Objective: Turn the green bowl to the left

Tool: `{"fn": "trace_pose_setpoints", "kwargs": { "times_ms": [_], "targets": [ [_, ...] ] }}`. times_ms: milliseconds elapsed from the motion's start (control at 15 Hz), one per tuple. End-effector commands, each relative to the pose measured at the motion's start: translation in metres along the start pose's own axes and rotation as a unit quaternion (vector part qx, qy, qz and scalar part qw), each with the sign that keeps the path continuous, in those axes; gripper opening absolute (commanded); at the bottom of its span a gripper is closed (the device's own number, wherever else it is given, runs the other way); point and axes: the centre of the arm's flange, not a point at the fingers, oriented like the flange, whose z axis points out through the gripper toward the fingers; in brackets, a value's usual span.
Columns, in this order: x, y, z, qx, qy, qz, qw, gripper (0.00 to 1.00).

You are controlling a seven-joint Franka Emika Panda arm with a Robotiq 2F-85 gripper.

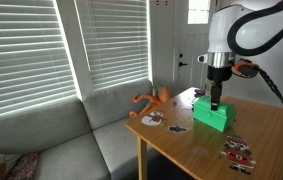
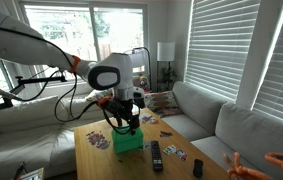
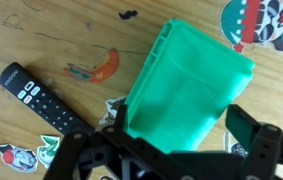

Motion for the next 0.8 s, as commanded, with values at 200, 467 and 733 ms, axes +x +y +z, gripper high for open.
{"fn": "trace_pose_setpoints", "kwargs": {
  "times_ms": [200, 467, 733],
  "targets": [
    [-0.021, -0.001, -0.051, 0.019, 0.023, 0.029, 0.9992, 1.00],
    [-0.036, 0.005, -0.087, 0.021, -0.002, 0.145, 0.9893, 1.00],
    [-0.049, 0.013, -0.115, 0.025, -0.023, 0.246, 0.9686, 1.00]
  ]
}}
